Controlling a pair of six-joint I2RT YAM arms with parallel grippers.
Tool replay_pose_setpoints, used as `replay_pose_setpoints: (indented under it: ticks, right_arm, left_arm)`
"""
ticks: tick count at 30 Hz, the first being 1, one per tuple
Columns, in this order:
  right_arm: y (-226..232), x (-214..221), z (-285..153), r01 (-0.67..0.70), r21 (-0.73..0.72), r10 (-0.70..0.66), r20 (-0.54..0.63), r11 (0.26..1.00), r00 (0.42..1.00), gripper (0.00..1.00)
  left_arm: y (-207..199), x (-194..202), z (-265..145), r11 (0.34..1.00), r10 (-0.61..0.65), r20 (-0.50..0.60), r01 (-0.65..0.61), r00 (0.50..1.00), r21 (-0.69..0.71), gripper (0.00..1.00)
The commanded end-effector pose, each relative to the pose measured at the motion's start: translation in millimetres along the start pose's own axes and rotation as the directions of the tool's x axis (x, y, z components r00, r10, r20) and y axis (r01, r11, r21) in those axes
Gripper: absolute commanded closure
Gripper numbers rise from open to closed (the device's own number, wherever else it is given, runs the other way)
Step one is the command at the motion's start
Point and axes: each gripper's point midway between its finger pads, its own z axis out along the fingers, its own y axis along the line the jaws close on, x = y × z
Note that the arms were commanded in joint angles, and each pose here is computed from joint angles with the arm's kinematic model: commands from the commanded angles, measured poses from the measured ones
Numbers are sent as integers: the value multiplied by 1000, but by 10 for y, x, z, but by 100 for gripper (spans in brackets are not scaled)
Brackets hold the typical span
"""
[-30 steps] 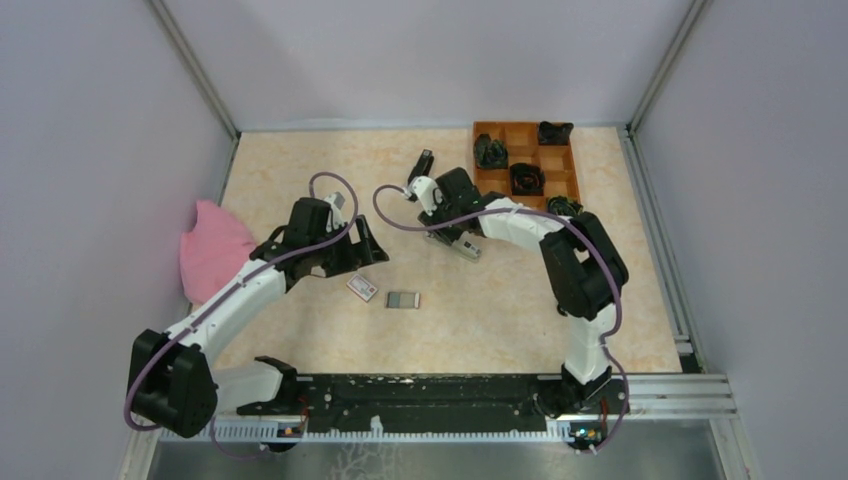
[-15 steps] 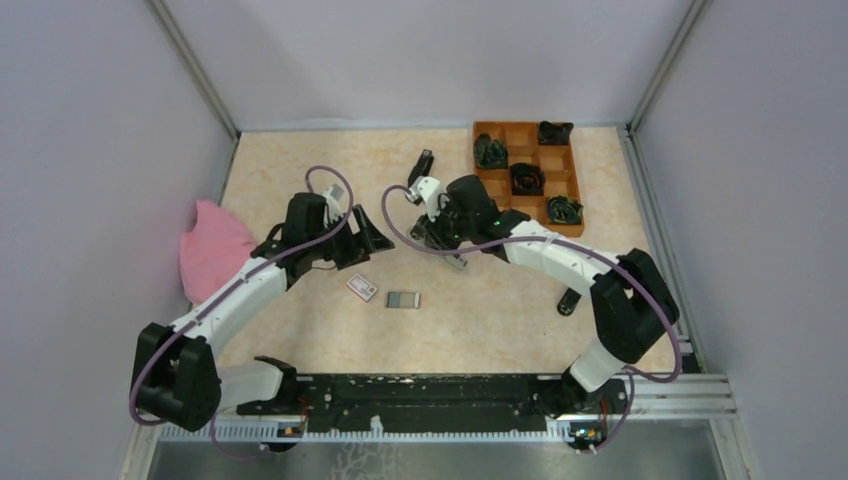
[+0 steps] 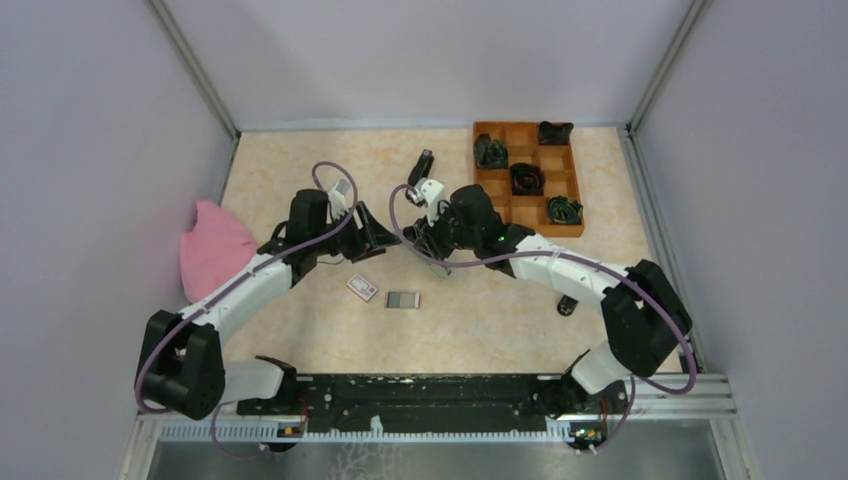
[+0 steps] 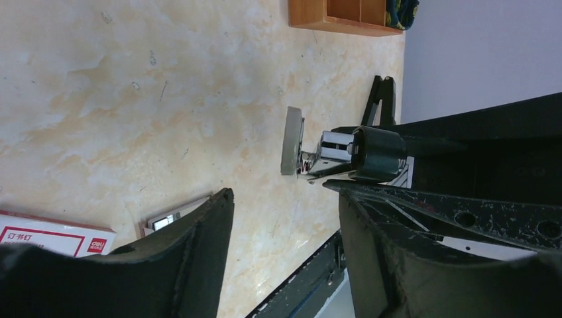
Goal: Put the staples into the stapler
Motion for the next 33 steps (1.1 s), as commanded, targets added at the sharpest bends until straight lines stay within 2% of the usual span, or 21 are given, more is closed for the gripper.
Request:
replay_pose_setpoints:
  ticks: [1,4,18,22,25,31,33]
  right_arm:
    - [152,-723,-166,26,-32,-17,248,999,969,100]
    - [184,-750,-163,20,-39,-9,267,999,964,100]
    - [347,-823,-69,30,-85,-3,294,996,956,100]
    - [380,-850,-52,32,-94,-2,302,995,953,100]
    - [391,-887,-71,28,-95,4,322,995,947,100]
    - [368,-923,-160,27,-70,0,364,997,932,100]
    - [340,-898,-198,23,-51,-2,373,998,928,100]
  left_arm:
    - [-34,-25,40,999,-10,5,10,1000,31,38]
    - [11,-8,67,999,-29,1,29,1000,18,46]
    - [18,-38,132,998,-58,12,58,998,29,53]
    - [-14,-58,143,997,-67,19,66,998,48,59]
    - [-32,-68,143,996,-74,23,73,997,55,70]
    - [-11,-157,95,995,-92,71,88,993,50,99]
    - [29,-211,52,993,-112,91,108,990,40,100]
